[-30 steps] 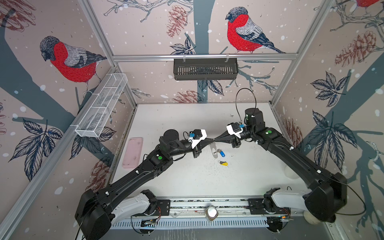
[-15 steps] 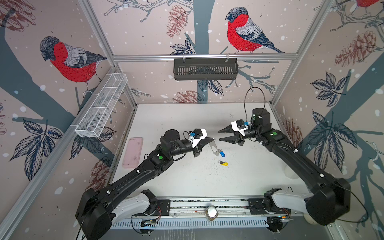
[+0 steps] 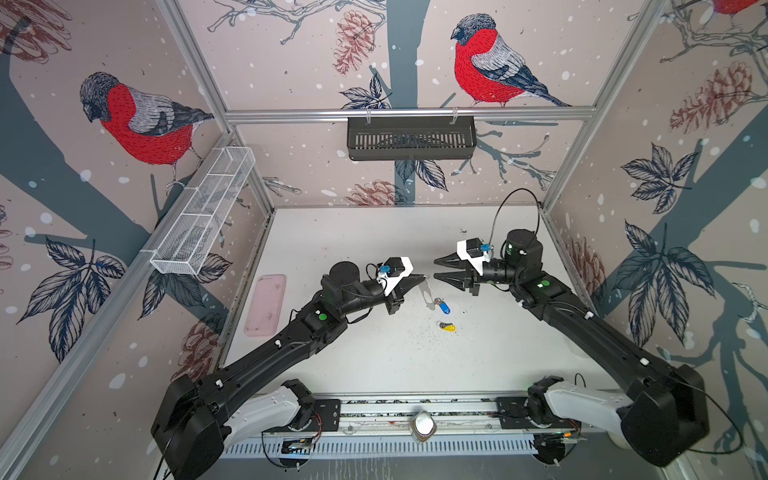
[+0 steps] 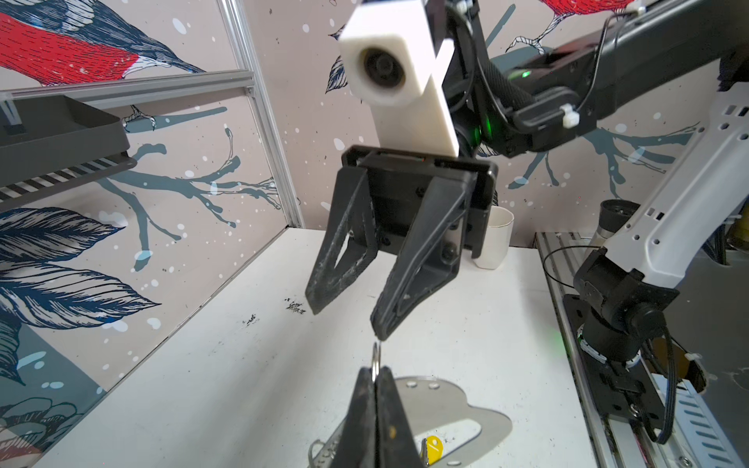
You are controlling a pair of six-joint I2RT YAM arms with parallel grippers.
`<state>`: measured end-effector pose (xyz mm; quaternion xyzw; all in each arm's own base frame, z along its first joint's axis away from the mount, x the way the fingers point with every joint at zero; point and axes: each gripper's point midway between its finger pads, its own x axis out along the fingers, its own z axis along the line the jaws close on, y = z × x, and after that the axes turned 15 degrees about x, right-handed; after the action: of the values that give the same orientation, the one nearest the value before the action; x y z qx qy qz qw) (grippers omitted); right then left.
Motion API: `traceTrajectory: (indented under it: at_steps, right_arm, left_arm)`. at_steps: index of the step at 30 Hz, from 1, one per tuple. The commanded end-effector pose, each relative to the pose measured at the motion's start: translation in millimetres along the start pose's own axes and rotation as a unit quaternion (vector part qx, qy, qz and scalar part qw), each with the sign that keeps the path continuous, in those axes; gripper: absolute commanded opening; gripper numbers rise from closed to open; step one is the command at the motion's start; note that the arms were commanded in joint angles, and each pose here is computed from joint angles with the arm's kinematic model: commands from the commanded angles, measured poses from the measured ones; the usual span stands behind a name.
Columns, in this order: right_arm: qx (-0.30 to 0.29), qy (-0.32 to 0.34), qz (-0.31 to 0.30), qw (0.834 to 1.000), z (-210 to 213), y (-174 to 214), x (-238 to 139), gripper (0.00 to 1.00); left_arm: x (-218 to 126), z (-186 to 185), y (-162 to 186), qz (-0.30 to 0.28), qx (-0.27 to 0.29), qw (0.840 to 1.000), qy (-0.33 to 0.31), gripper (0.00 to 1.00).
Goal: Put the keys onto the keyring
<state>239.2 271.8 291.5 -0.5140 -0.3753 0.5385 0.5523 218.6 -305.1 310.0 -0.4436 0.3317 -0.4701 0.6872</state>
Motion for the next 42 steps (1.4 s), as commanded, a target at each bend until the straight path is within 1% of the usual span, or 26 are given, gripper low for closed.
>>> traceTrajectory:
  at_steps: [1, 4, 6, 8, 11, 15, 19, 23, 25, 28, 31, 35, 42]
  right_arm:
    - [0.064, 0.082, -0.027, 0.994, -22.5, 2.4, -1.1, 0.41]
    - [0.122, 0.150, -0.022, 0.981, -38.1, 29.5, -5.4, 0.40]
    - [0.161, 0.205, -0.016, 0.965, -51.2, 50.7, -10.4, 0.40]
    - [0.203, 0.241, -0.006, 0.949, -59.7, 75.4, -15.2, 0.40]
    - [0.241, 0.265, 0.005, 0.934, -61.1, 104.4, -16.8, 0.40]
    - [0.265, 0.306, 0.031, 0.914, -68.2, 135.1, -17.4, 0.38]
    - [0.282, 0.303, 0.061, 0.908, -62.0, 163.2, -11.5, 0.37]
    - [0.306, 0.321, 0.095, 0.891, -59.7, 191.8, -13.3, 0.39]
    - [0.312, 0.324, 0.113, 0.886, -56.6, 203.6, -13.1, 0.40]
    - [0.307, 0.319, 0.123, 0.888, -51.3, 205.9, -8.0, 0.40]
    - [0.312, 0.324, 0.135, 0.883, -51.2, 210.2, -6.2, 0.40]
    - [0.324, 0.335, 0.151, 0.872, -50.0, 216.9, -6.7, 0.38]
    - [0.328, 0.336, 0.189, 0.862, -38.9, 229.4, -8.5, 0.39]
  left_arm:
    - [-4.4, 9.1, -10.5, -0.024, 0.002, 0.999, -0.031, 0.00]
    - [-9.9, 13.1, -4.5, -0.015, -0.012, 0.998, -0.054, 0.00]
    - [-14.6, 15.1, 0.2, -0.009, -0.022, 0.997, -0.070, 0.00]
    - [-20.1, 15.3, 3.0, -0.012, -0.031, 0.996, -0.083, 0.00]
    - [-26.2, 15.1, 5.2, -0.015, -0.041, 0.994, -0.096, 0.00]
    - [-32.2, 15.4, 8.0, -0.015, -0.054, 0.993, -0.108, 0.00]
    - [-35.8, 13.9, 9.7, -0.014, -0.063, 0.992, -0.111, 0.00]
    - [-38.6, 13.3, 9.9, -0.016, -0.067, 0.991, -0.115, 0.00]
    - [-38.8, 12.5, 9.5, -0.020, -0.069, 0.991, -0.114, 0.00]
    - [-37.5, 13.0, 7.6, -0.024, -0.070, 0.991, -0.112, 0.00]
    - [-34.6, 12.3, 9.2, -0.018, -0.072, 0.992, -0.107, 0.00]
    - [-35.4, 10.7, 7.8, -0.019, -0.071, 0.992, -0.105, 0.00]
    - [-38.1, 9.0, 5.1, -0.025, -0.068, 0.992, -0.104, 0.00]
